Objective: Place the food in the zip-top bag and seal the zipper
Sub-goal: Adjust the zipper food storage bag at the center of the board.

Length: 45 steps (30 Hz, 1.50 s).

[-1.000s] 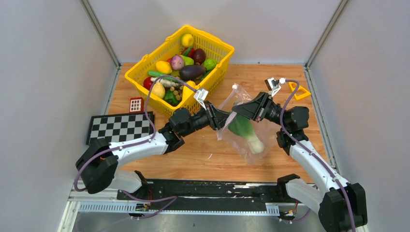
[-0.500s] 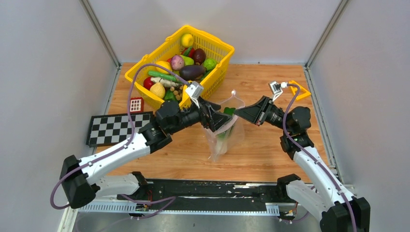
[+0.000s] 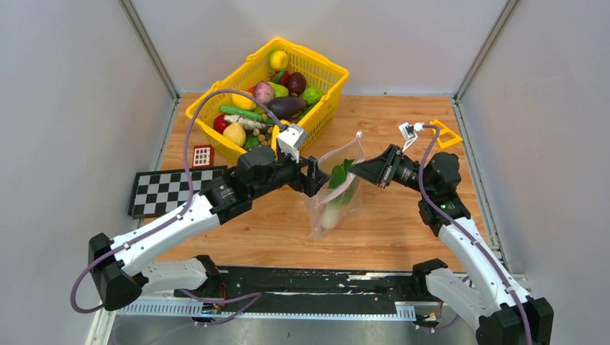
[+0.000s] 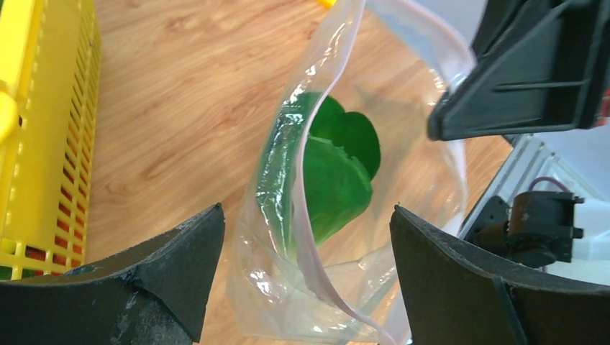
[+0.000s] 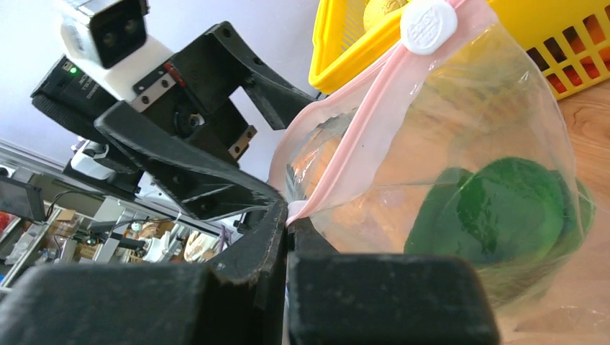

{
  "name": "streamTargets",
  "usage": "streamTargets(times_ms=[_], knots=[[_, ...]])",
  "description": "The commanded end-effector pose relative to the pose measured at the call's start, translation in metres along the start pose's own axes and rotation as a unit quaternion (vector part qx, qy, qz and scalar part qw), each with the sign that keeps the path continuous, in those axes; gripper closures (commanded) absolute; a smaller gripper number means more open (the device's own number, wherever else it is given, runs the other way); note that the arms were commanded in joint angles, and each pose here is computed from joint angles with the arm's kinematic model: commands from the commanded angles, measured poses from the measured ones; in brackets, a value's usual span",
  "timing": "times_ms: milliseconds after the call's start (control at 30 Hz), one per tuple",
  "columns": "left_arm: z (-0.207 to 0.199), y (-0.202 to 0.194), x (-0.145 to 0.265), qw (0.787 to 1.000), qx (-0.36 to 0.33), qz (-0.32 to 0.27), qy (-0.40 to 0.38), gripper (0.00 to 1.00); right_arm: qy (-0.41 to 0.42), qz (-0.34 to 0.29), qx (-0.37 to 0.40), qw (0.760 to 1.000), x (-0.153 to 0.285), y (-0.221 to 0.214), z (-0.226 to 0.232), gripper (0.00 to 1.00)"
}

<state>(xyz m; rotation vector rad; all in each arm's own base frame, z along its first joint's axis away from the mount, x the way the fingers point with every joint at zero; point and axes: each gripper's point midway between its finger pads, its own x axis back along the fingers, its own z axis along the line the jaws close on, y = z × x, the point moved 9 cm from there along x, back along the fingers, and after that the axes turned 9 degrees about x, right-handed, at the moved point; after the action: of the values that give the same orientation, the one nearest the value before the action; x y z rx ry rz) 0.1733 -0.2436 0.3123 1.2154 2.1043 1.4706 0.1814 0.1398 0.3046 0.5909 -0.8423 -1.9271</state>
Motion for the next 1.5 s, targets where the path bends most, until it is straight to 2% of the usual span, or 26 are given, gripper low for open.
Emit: streamTargets(times_ms=[0,133,300,367,467,533,600,700,767,867,1000,1167,1300,1367,1467], knots=[[-0.001,0.005,-0.004,0.999,-0.019,0.021,0.017,0.13,0.021,-0.006,0.053,0.998,0.002,0.017,0.018,1.00],[0.004,0.006,-0.009,0.998,-0.027,0.027,0.045,0.39,0.027,-0.001,0.063,0.998,0.003,0.019,0.023,1.00],[-0.002,0.016,-0.016,0.999,-0.009,-0.018,0.026,0.87,0.010,0.002,0.135,0.991,0.002,0.044,0.037,1.00],[-0.007,0.022,-0.022,0.999,0.001,-0.040,0.011,1.00,-0.004,-0.001,0.161,0.987,0.000,0.062,0.045,1.00],[-0.020,0.037,-0.026,0.996,0.010,-0.076,-0.035,1.00,0.047,0.007,0.204,0.978,0.000,0.082,0.070,1.00],[-0.019,0.037,-0.024,0.995,0.017,-0.092,-0.039,1.00,0.070,0.024,0.224,0.972,0.004,0.080,0.077,1.00],[-0.006,0.020,-0.026,0.995,0.023,-0.092,-0.011,1.00,0.071,0.058,0.217,0.972,0.009,0.059,0.067,1.00],[0.020,-0.029,-0.032,0.997,0.040,-0.062,0.031,1.00,0.097,0.133,0.141,0.976,0.018,0.004,0.037,1.00],[0.034,-0.056,-0.036,0.995,0.063,-0.061,0.043,1.00,0.118,0.164,0.105,0.974,0.025,-0.026,0.030,1.00],[0.039,-0.074,-0.042,0.993,0.094,-0.068,0.029,1.00,0.139,0.198,0.115,0.963,0.035,-0.046,0.037,1.00],[0.030,-0.065,-0.041,0.993,0.094,-0.074,-0.002,1.00,0.167,0.214,0.141,0.952,0.035,-0.041,0.058,1.00],[0.017,-0.033,-0.013,0.987,0.086,-0.131,-0.023,1.00,0.185,0.212,0.155,0.947,0.024,-0.034,0.075,1.00],[0.016,-0.015,0.013,0.983,0.068,-0.171,-0.008,0.98,0.223,0.207,0.154,0.940,0.012,-0.037,0.093,1.00],[0.021,-0.018,0.015,0.986,0.053,-0.161,0.011,0.94,0.209,0.220,0.159,0.940,0.004,-0.049,0.090,1.00],[0.024,-0.028,0.012,0.990,0.053,-0.130,0.015,0.93,0.148,0.237,0.128,0.952,-0.013,-0.063,0.073,1.00]])
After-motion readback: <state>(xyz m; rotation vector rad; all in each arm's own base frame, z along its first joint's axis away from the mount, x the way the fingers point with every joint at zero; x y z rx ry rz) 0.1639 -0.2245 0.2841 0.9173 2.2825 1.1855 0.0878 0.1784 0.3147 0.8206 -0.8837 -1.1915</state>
